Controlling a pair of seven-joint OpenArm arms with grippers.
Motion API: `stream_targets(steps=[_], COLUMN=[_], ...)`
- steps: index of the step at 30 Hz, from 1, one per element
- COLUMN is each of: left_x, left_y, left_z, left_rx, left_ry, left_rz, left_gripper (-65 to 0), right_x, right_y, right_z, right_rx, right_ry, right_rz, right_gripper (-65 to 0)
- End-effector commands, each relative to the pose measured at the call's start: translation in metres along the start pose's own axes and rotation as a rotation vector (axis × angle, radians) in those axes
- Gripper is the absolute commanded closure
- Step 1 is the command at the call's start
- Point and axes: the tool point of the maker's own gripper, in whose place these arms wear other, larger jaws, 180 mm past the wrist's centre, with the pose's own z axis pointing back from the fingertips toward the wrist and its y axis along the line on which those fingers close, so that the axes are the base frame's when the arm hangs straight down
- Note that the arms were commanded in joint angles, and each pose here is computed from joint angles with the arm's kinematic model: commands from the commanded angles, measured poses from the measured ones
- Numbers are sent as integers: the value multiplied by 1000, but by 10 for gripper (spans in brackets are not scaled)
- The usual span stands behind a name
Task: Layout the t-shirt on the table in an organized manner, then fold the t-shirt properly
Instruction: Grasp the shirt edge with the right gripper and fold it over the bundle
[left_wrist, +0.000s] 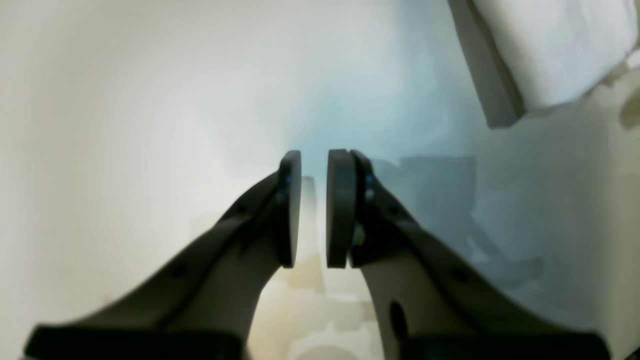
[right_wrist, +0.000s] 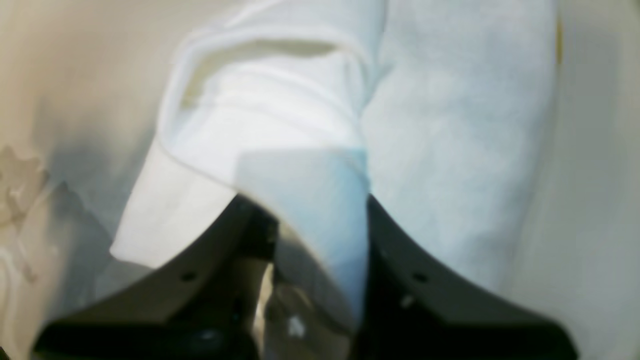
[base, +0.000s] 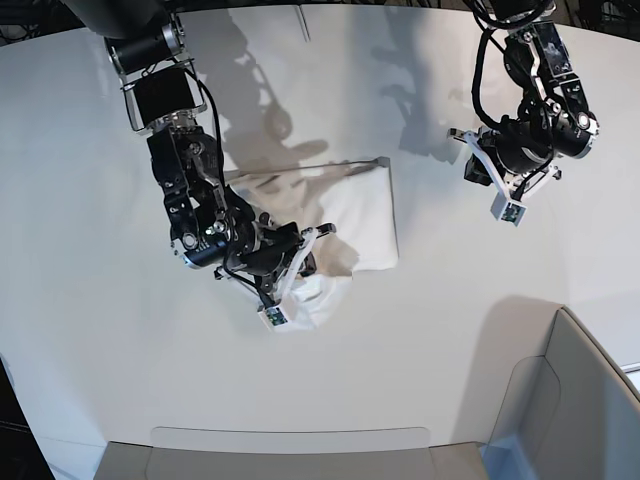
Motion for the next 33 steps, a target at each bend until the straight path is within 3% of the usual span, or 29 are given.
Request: stream_targets(steps=[1, 6, 12, 17, 21, 26, 29, 33], left_x=[10, 10, 10, 11, 11, 4, -1, -2], left_y=[2, 2, 2, 2, 2, 2, 4, 6], left_z=[5, 5, 5, 5, 4, -2, -11, -19], left_rx=[5, 5, 5, 5, 5, -10, -26, -40], left_ry=[-38, -38, -38, -40, -38, -13, 9, 28], left_rz=[-16, -16, -16, -16, -15, 3, 27, 45], left_gripper=[-90, -90, -90, -90, -90, -90, -90, -90], right_x=[24, 22, 7, -8, 5, 26, 34, 29], right_y=[10, 40, 34, 58, 97, 132, 136, 104], right_z=[4, -5, -29, -39, -24, 8, 20, 21], right_rx=[19, 53, 5, 35, 96, 159, 166, 106], right_ry=[-66, -56, 18, 66, -6, -136, -180, -169], right_rz=[39, 123, 122, 214, 316, 370, 371, 316], right_gripper=[0, 0, 0, -179, -266, -267, -267, -267])
